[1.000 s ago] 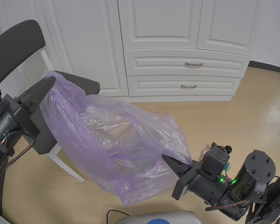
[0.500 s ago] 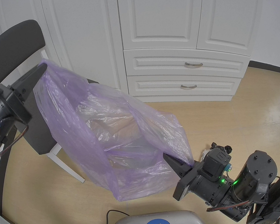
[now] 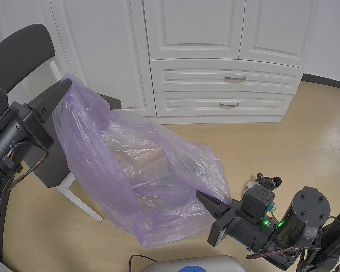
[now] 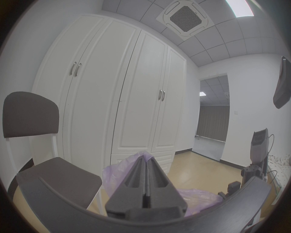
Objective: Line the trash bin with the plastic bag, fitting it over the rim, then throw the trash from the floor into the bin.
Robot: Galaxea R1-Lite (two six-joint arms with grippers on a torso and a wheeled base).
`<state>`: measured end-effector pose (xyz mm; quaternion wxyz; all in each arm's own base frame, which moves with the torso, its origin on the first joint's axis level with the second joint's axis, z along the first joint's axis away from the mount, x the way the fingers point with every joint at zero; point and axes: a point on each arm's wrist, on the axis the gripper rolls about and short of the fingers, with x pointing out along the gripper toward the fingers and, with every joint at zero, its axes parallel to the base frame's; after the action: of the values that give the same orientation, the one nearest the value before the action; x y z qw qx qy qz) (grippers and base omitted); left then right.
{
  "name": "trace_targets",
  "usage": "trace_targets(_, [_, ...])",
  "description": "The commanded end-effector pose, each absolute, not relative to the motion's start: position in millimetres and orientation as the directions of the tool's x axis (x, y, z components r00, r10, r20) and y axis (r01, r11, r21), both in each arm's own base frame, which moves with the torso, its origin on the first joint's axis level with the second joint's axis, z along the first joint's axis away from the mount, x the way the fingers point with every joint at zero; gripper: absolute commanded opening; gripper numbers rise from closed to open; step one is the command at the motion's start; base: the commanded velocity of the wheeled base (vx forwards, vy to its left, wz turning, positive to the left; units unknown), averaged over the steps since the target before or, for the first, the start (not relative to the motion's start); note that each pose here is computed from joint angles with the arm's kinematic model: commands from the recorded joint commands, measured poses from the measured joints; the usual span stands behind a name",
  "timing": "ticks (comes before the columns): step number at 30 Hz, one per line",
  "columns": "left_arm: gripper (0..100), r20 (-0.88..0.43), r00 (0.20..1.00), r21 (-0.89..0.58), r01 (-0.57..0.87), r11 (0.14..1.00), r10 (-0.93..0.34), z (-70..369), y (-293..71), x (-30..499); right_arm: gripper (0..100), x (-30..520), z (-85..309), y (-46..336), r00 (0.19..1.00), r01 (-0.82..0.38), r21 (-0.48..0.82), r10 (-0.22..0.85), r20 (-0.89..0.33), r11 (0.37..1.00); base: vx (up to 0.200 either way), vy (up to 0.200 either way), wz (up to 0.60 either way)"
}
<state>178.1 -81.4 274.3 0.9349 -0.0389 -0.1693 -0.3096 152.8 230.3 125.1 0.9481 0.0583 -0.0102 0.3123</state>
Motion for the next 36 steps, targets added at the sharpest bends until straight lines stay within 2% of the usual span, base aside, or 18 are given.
trace_targets(1, [0, 0.392, 0.738, 0.022, 0.590, 0.807, -0.549, 279.5, -82.0, 184.8, 0, 153.1, 125.1, 230.9, 0.805, -0.594, 0.108, 0.590, 0.067, 0.797, 0.000, 0.000, 0.00])
trace_targets(12, [0, 0.464, 0.685, 0.043, 0.616, 0.786, -0.562, 299.8, -90.7, 183.0, 0, 150.7, 131.0, 227.8, 0.804, -0.595, 0.112, 0.589, 0.085, 0.796, 0.000, 0.000, 0.00])
trace_targets(20, [0, 0.451, 0.749, 0.054, 0.520, 0.853, -0.485, 294.5, -66.5, 187.0, 0, 152.0, 124.8, 230.0, 0.802, -0.597, 0.103, 0.594, 0.064, 0.795, 0.000, 0.000, 0.00])
trace_targets(30, [0, 0.447, 0.735, 0.051, 0.548, 0.835, -0.510, 295.2, -75.6, 193.1, 0, 151.6, 124.0, 229.3, 0.803, -0.596, 0.103, 0.593, 0.060, 0.797, 0.000, 0.000, 0.00])
trace_targets(36, [0, 0.396, 0.759, 0.024, 0.554, 0.832, -0.516, 278.6, -83.8, 215.0, 0, 154.8, 120.6, 229.0, 0.808, -0.589, 0.103, 0.587, 0.048, 0.802, 0.000, 0.000, 0.00])
